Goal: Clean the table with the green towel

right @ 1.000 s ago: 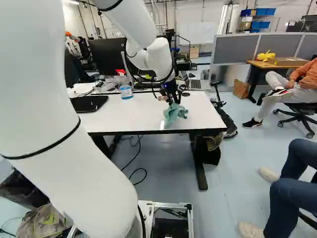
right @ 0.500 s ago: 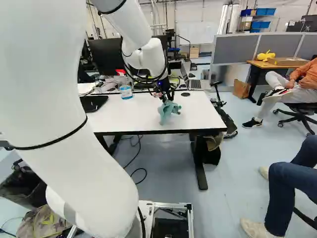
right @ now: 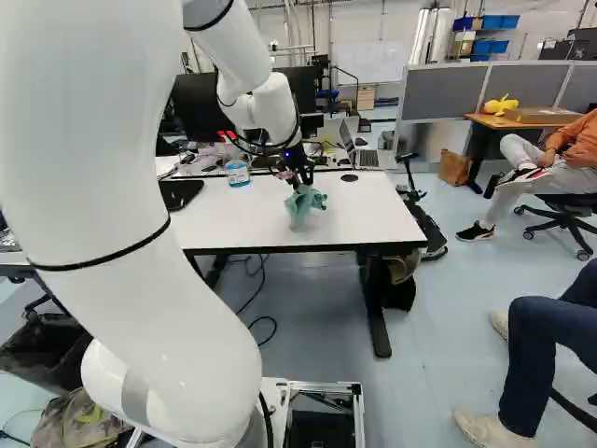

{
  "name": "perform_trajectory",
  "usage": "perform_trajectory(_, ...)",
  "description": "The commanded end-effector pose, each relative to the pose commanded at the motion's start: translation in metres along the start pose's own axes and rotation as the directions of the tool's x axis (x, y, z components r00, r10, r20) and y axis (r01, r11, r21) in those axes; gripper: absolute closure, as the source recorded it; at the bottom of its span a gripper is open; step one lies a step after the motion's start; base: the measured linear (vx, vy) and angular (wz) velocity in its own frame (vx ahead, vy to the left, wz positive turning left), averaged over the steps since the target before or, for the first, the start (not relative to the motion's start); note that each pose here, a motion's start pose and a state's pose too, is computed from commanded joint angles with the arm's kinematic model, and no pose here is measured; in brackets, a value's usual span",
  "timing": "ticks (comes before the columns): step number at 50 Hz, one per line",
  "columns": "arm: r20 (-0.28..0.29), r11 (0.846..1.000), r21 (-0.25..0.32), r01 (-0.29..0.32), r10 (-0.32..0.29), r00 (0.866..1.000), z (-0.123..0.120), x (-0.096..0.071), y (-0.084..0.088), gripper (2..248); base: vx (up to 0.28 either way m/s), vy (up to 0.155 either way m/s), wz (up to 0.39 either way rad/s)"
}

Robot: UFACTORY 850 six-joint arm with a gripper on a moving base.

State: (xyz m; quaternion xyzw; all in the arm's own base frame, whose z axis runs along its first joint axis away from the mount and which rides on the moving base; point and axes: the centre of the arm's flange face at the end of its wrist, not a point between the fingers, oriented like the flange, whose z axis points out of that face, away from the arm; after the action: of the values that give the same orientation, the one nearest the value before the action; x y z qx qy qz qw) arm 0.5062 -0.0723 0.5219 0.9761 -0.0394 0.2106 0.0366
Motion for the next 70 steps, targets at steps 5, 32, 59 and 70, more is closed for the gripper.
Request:
perform_trajectory(5, -0.002, 1.000, 0.007, 0.016, -0.016, 1.000, 0.001, 0.004, -0.009, 207, 0.000, 0.000, 0.000)
perform_trajectory(32, -0.013, 0.994, 0.047, 0.103, -0.103, 0.995, 0.004, 0.016, -0.059, 207, 0.000, 0.000, 0.000)
perform_trajectory(59, -0.025, 0.982, 0.099, 0.159, -0.157, 0.987, 0.004, 0.022, -0.111, 207, 0.000, 0.000, 0.000)
perform_trajectory(70, -0.030, 0.977, 0.123, 0.174, -0.171, 0.985, 0.004, 0.025, -0.132, 207, 0.000, 0.000, 0.000)
